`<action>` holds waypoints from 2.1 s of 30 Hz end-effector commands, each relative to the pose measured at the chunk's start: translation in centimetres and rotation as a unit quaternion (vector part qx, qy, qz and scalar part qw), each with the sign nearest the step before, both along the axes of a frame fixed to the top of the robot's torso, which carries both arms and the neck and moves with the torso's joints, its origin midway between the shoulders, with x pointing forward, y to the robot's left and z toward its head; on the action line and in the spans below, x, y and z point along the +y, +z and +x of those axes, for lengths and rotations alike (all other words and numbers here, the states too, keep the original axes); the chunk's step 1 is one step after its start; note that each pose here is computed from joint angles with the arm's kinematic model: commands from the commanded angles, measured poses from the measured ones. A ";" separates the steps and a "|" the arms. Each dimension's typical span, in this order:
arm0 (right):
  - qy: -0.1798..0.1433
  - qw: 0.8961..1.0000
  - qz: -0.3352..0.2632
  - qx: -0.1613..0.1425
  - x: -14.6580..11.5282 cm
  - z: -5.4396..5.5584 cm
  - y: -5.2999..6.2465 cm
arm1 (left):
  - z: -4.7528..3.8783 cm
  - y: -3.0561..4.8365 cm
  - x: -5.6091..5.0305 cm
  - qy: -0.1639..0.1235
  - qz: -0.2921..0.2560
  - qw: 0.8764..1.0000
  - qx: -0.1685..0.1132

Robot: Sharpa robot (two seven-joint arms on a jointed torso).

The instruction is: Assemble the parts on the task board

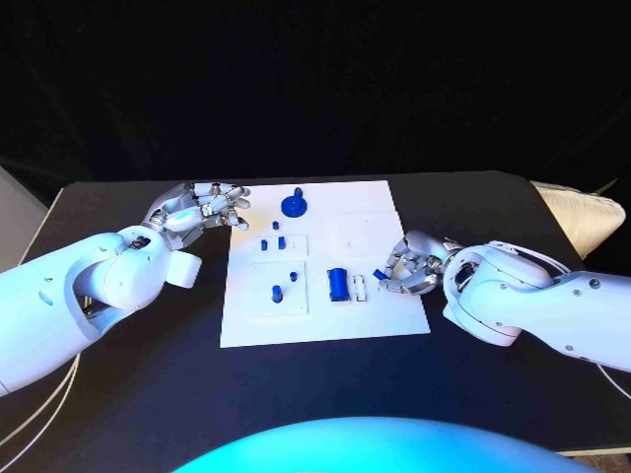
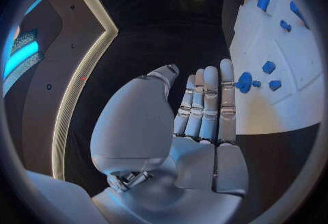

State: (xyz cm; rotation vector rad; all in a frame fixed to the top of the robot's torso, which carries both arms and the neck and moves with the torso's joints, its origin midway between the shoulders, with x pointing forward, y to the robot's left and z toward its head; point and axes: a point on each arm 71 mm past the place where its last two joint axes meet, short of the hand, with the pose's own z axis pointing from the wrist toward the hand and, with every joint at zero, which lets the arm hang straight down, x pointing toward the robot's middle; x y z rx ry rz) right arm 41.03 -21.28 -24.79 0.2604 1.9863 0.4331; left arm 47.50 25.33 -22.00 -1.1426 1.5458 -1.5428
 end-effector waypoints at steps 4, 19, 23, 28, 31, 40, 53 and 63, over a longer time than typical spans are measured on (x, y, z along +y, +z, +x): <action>-0.020 0.999 0.030 0.004 1.0 0.3 -0.1 | -0.07 0.09 -0.3 -0.009 -0.005 1.000 -0.001; 0.012 0.998 0.008 0.054 2.7 0.6 -1.3 | -0.09 0.07 -0.4 -0.012 -0.004 1.000 0.000; 0.018 0.998 0.002 0.062 2.8 0.5 -1.5 | -0.10 0.08 -0.4 -0.012 -0.004 1.000 0.000; 0.025 0.997 -0.001 0.068 3.1 0.4 -1.7 | -0.11 0.09 -0.3 -0.012 -0.003 1.000 0.000; 0.027 0.997 -0.002 0.069 3.2 0.4 -1.7 | -0.12 0.09 -0.3 -0.012 -0.003 1.000 0.000; 0.027 0.998 -0.007 0.062 3.3 0.6 -1.8 | -0.13 0.09 -0.3 -0.013 -0.003 1.000 0.001; 0.023 0.998 -0.010 0.049 3.4 1.0 -1.9 | -0.10 0.05 -0.3 -0.013 -0.003 1.000 0.001; 0.022 0.999 -0.008 0.045 3.5 1.0 -1.8 | -0.09 0.02 -0.3 -0.013 -0.003 1.000 0.001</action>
